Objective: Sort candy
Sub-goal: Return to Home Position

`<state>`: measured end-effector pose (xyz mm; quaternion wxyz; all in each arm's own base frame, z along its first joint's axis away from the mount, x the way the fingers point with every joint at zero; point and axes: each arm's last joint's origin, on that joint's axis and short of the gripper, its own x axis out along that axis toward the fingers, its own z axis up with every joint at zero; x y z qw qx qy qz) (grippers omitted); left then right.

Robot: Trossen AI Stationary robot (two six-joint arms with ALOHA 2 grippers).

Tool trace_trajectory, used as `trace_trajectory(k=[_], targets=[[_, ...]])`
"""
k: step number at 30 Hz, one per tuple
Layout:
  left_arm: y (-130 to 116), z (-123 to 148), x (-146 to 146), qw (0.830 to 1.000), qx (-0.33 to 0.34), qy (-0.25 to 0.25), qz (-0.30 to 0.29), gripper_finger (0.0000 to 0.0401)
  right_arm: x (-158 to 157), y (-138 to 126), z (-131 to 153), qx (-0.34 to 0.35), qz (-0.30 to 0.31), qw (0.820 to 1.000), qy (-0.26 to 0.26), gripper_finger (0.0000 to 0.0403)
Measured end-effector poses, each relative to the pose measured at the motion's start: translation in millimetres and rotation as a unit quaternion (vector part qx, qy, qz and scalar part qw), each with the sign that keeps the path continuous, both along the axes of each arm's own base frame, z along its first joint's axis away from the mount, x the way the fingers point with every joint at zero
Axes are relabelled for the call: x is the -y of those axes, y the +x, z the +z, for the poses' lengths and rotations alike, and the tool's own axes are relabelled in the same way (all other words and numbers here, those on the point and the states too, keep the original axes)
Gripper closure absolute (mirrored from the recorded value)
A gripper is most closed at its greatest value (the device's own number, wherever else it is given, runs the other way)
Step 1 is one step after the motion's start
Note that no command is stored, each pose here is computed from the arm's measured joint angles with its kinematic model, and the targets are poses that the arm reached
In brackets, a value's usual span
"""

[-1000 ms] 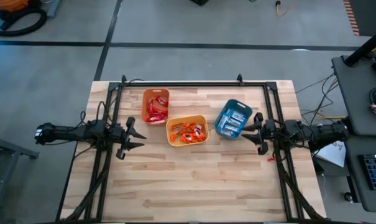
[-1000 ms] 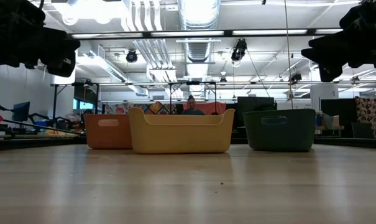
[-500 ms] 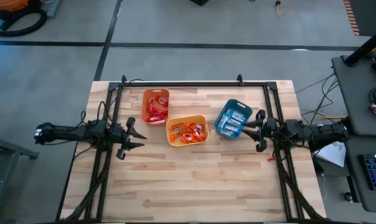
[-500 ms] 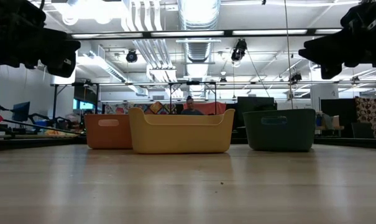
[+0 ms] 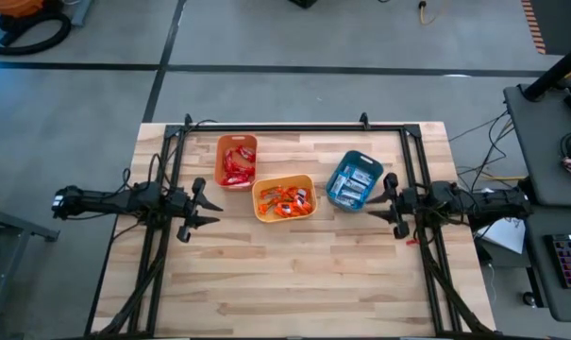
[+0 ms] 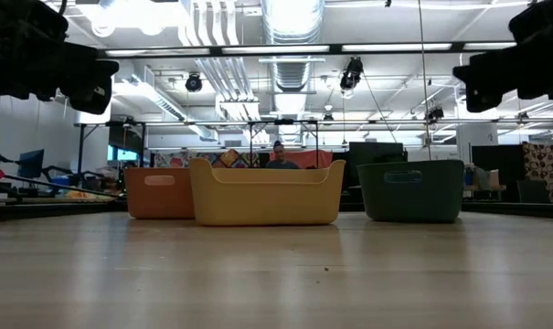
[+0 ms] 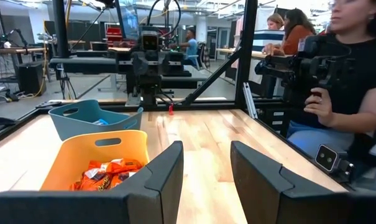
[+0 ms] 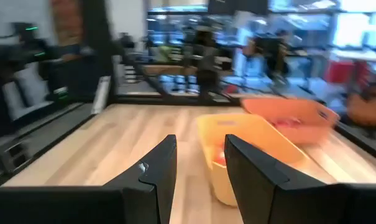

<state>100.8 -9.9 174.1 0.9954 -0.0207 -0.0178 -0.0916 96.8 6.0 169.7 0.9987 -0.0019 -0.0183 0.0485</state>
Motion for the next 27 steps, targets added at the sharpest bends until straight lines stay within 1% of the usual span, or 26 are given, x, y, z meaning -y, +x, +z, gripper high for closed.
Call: trace_trajectory(k=[3,6,11,27], targets=[[0.1,0.0,0.0,1.000,0.000,0.000,0.000,0.0283,-1.8,-0.2,0.6,0.006,0.031,0.999,-0.015,0.0275],[0.0,0.0,0.0,1.000,0.000,0.000,0.000,0.0283,-1.9,-0.2,0.6,0.005,0.032,0.999,-0.013,0.0275],[0.1,-0.1,0.0,1.000,-0.001,0.000,0.000,0.0283,-1.9,-0.3,0.7,0.008,0.032,0.999,-0.031,0.0275],[0.3,-0.3,0.0,1.000,-0.002,0.000,0.000,0.0283,-2.1,0.6,1.6,-0.001,0.035,0.999,-0.030,0.0275]])
